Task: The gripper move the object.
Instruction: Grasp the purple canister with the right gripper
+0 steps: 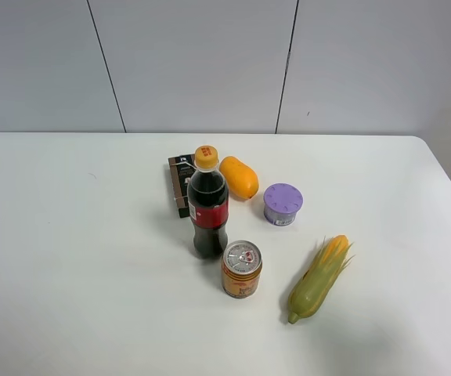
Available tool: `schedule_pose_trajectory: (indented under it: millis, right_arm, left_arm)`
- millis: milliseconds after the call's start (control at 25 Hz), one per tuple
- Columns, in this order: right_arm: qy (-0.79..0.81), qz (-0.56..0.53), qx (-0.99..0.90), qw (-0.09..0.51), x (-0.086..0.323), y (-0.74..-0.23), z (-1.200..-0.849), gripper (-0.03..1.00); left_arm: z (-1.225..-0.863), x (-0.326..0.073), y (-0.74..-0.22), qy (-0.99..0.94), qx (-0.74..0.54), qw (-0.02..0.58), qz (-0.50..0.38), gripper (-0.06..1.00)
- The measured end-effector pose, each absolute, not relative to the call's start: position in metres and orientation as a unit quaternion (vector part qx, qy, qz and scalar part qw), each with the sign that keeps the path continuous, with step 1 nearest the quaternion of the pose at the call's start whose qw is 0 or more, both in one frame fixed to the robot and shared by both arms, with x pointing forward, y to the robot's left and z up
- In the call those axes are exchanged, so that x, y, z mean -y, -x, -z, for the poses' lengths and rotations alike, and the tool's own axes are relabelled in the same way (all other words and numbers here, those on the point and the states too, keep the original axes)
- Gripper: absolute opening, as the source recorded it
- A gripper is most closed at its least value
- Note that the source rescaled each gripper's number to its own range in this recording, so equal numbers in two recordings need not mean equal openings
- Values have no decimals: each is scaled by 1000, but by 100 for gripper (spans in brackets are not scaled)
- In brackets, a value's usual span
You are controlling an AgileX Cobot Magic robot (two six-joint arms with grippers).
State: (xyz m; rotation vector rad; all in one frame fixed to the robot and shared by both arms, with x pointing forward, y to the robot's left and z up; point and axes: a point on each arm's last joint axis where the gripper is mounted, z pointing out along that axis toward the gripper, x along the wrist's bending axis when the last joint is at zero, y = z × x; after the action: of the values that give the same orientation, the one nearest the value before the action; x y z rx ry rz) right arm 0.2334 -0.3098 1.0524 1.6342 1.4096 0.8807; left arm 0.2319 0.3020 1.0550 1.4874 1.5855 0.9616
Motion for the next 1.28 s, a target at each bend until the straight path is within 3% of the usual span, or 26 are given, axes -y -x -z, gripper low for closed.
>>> schedule_pose_trajectory:
  millis: [40, 360, 600, 800, 1000, 1280]
  right_arm:
    - [-644, -347, -556, 394, 310, -233, -1052, 63]
    - [-640, -346, -556, 402, 311, -233, -1055, 63]
    - [-640, -343, -559, 400, 310, -246, -1106, 63]
    - [-652, -297, -600, 357, 308, -306, -1146, 63]
    - [-635, -282, -658, 291, 298, -387, -1160, 63]
    - [-612, -263, -727, 165, 278, -500, -1131, 63]
  left_arm:
    - [-1055, -302, -232, -581, -619, 373, -375, 100]
    - [-1055, -302, -232, -581, -619, 373, -375, 100]
    - [-1055, -302, -232, -581, -619, 373, -375, 100]
    - [-1055, -302, -232, -581, -619, 373, -375, 100]
    - [-1055, -302, -232, -581, -619, 373, -375, 100]
    - [-1055, -302, -232, -581, -619, 373, -375, 100]
